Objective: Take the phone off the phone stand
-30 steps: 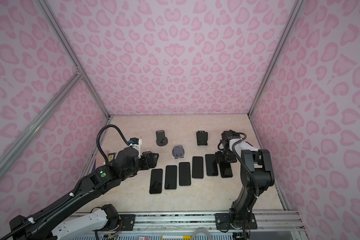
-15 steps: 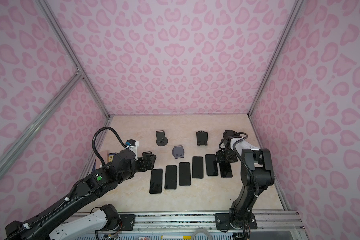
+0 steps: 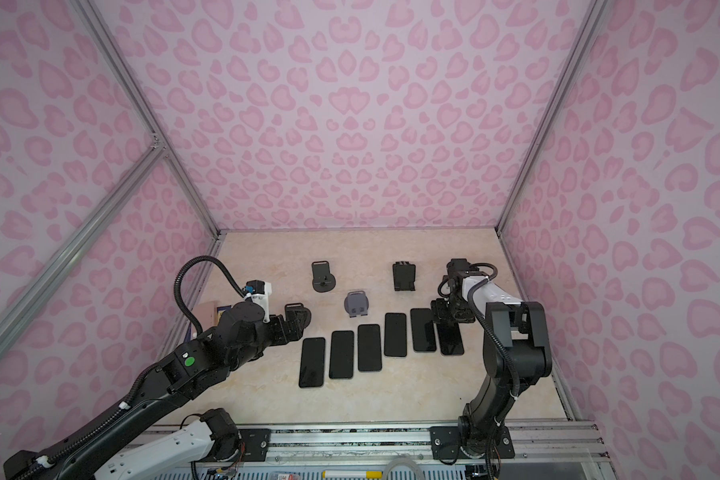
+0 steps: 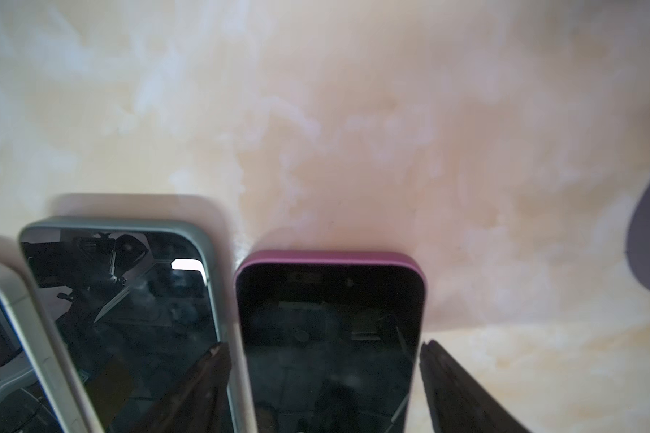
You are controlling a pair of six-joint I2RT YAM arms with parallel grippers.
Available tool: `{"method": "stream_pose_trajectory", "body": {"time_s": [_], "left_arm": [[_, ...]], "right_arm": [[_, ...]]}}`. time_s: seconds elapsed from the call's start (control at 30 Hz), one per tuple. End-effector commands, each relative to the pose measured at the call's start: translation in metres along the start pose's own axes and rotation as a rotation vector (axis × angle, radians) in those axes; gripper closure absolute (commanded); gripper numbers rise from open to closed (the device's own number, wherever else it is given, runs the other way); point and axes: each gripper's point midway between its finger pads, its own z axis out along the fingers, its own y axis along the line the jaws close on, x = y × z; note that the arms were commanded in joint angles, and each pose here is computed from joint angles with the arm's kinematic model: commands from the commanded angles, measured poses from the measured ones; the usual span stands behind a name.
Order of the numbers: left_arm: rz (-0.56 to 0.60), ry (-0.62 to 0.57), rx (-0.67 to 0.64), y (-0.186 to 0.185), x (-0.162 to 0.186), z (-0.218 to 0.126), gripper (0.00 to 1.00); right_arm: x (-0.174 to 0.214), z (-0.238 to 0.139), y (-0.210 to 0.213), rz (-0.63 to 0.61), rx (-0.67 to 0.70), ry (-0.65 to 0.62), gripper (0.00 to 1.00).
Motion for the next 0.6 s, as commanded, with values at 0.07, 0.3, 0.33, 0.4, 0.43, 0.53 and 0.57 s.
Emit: {"method": "stream_pose_trajectory", "body": {"time_s": [0.07, 0.3, 0.33, 0.4, 0.43, 0.53, 0.57], "left_arm": [[0.013, -0.051, 0.020, -0.008, -0.023, -0.021, 0.01], [0.105, -0.179, 0.069, -0.017, -0.062, -0.066, 0.02], [0.115, -0.205, 0.067, -0.016, -0.068, -0.073, 0.02], [0.179, -0.229, 0.081, -0.016, -0.072, -0.086, 0.19], [0.183, -0.236, 0.079, -0.013, -0.072, -0.090, 0.18], [0.133, -0.285, 0.042, 0.004, -0.072, -0.099, 0.03], [0.134, -0.304, 0.047, 0.006, -0.072, -0.101, 0.03]], "right_arm": [[-0.015, -0.020, -0.007, 0.044, 0.048, -0.088, 0.17], [-0.059, -0.101, 0.011, 0.068, 0.139, -0.470, 0.17], [-0.063, -0.117, 0.020, 0.059, 0.122, -0.529, 0.17], [-0.067, -0.149, 0.037, 0.036, 0.053, -0.636, 0.17], [-0.067, -0.166, 0.045, 0.020, 0.004, -0.689, 0.16], [-0.064, -0.213, 0.060, 0.023, -0.121, -0.862, 0.15], [-0.063, -0.225, 0.062, 0.025, -0.133, -0.910, 0.15]]}}
